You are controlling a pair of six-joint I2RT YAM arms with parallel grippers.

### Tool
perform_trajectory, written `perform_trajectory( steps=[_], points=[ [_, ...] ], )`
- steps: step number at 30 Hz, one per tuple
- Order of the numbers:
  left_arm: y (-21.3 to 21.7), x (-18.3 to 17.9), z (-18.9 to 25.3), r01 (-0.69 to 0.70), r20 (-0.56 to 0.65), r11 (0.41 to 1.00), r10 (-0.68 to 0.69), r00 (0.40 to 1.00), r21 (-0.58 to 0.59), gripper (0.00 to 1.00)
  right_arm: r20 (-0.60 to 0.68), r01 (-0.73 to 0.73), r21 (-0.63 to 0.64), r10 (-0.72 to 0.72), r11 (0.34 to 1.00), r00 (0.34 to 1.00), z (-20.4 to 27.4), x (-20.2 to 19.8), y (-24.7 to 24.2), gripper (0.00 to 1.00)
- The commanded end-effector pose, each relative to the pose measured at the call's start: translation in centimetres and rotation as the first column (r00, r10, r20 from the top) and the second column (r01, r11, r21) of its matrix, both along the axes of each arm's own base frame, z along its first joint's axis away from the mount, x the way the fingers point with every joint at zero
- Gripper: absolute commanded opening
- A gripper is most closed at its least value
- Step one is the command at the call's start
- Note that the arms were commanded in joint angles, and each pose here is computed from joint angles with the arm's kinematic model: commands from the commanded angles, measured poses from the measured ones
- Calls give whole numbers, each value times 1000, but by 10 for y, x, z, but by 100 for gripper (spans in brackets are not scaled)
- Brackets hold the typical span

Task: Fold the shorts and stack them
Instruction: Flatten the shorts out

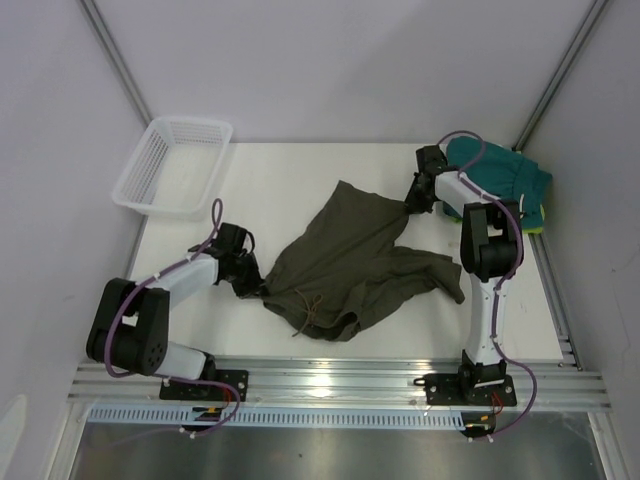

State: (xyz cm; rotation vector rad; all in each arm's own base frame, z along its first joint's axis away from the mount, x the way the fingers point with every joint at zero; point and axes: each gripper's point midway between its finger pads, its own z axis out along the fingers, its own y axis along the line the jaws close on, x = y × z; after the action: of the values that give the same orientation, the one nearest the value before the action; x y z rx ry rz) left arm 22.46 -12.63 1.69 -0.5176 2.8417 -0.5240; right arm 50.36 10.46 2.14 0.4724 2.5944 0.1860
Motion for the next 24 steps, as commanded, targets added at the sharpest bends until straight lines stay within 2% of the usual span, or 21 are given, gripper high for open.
perform_trajectory(
  steps=[1,2,3,4,5,6,8,10,11,13,14,16,17,20,24],
  points=[
    [2,13,7,-30,12,999,30,999,-17,1,-45,72,-47,-74,996,996,-3,-13,-24,2],
    [3,16,8,-28,16,1000,28,999,-11,1,-47,77,-49,-79,996,996,-4,-14,-25,6],
    [4,16,8,-25,15,1000,25,1000,-9,1,-42,69,-42,-70,997,997,-3,-13,-23,39],
    [3,21,13,-20,28,1000,20,999,-9,1,-31,62,-40,-63,997,998,-1,-13,-20,60],
    [3,26,15,-15,40,1000,15,999,-4,1,-17,57,-39,-58,998,998,3,-12,-18,74],
    [3,28,16,-12,36,1000,12,999,2,1,20,48,-36,-47,998,999,14,-8,-17,83],
    [0,48,25,6,62,1000,-7,998,10,1,56,32,-28,-31,999,998,28,-1,-15,91],
    [-2,64,34,19,74,1000,-20,997,14,1,109,15,-26,-12,1000,994,55,9,-13,92],
    [-7,86,44,26,107,1000,-28,994,14,1,124,3,-22,0,1000,992,65,11,-12,92],
    [-5,95,43,29,89,999,-31,996,23,1,159,-29,-32,34,999,987,93,7,-14,92],
    [-10,117,61,31,139,1000,-30,990,1,1,164,-40,-31,45,999,985,100,1,-16,92],
    [-7,127,52,22,98,1000,-22,995,1,1,177,-60,-16,62,998,982,117,-22,-19,91],
    [-11,147,60,22,121,1000,-20,992,-16,1,179,-86,22,80,996,981,122,-32,-16,89],
    [-5,169,65,9,122,1000,-6,993,-26,0,182,-138,70,124,988,975,139,-77,-1,88],
    [4,216,73,4,152,1000,-1,988,-15,1,203,-237,43,223,971,953,152,-122,24,87]
  ],
)
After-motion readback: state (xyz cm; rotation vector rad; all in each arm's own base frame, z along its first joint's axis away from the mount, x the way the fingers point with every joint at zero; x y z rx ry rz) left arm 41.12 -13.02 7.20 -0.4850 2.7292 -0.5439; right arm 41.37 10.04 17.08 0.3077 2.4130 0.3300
